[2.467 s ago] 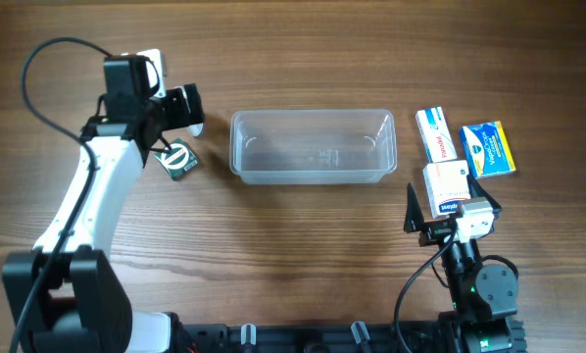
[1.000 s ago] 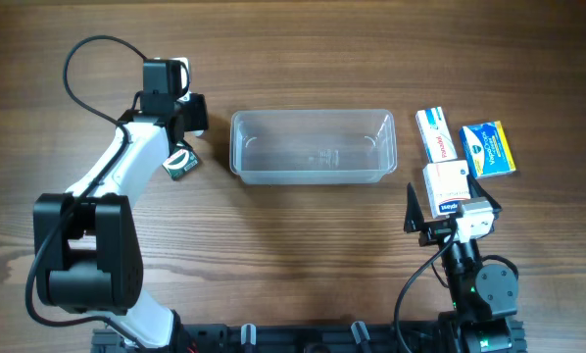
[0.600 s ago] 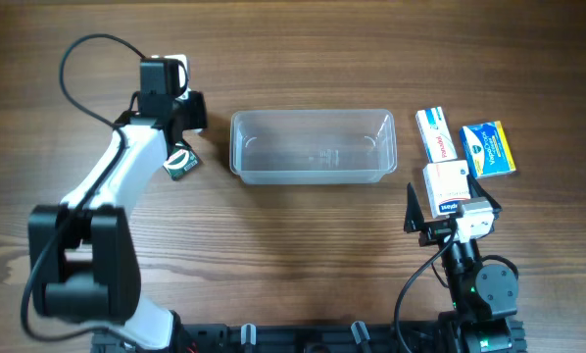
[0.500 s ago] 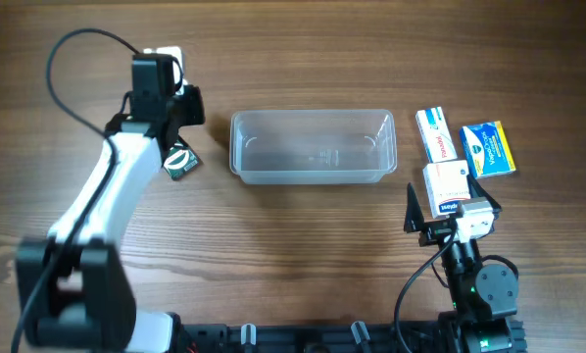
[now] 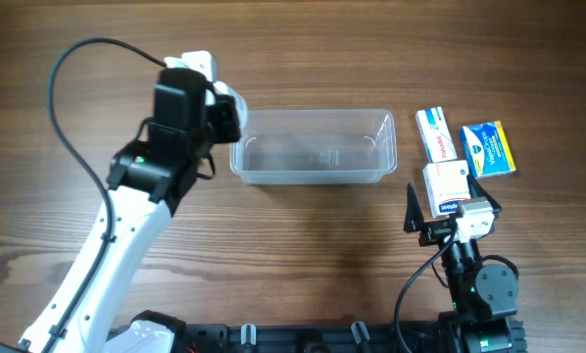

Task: Pack container
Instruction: 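Lift the spray bottle with the left gripper and carry it over the container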

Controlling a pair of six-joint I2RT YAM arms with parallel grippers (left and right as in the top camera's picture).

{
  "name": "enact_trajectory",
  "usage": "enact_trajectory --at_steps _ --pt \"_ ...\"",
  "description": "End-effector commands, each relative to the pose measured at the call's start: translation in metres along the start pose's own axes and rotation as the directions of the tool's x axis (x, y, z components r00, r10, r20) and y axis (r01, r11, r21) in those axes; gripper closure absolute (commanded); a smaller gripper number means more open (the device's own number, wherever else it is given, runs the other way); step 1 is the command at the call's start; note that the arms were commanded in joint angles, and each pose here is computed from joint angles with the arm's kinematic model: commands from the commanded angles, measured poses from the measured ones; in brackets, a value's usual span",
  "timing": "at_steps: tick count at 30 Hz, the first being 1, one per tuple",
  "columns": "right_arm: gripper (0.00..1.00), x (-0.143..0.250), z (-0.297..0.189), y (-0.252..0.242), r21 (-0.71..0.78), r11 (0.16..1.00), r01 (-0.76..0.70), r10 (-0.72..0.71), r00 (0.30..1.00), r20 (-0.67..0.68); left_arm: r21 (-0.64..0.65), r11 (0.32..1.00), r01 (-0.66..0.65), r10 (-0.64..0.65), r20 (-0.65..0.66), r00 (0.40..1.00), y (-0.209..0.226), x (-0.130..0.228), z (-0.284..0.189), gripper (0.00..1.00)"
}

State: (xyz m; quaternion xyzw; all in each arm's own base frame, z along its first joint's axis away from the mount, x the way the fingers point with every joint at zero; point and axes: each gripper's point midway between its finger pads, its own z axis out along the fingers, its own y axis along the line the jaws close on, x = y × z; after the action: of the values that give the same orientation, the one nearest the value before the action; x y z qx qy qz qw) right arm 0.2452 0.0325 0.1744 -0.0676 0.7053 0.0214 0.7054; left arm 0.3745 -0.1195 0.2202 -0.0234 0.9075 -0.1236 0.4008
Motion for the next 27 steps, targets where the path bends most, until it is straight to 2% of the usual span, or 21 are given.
enact_trajectory --at_steps 1,15,27 --pt "0.00 -0.001 0.000 0.002 -0.015 1.000 -0.015 0.015 1.000 0.004 0.028 1.000 0.002 -0.001 -0.027 1.000 -0.019 0.010 0.001 0.75" --pt "0.00 -0.001 0.000 0.002 -0.015 1.000 -0.015 0.015 1.000 0.004 -0.015 1.000 -0.005 0.003 -0.118 0.993 -0.021 0.036 0.032 0.81" --pt "0.00 -0.001 0.000 0.002 -0.015 1.000 -0.015 0.015 1.000 0.004 -0.131 0.989 -0.070 0.054 -0.117 0.992 -0.016 0.047 0.045 0.80"
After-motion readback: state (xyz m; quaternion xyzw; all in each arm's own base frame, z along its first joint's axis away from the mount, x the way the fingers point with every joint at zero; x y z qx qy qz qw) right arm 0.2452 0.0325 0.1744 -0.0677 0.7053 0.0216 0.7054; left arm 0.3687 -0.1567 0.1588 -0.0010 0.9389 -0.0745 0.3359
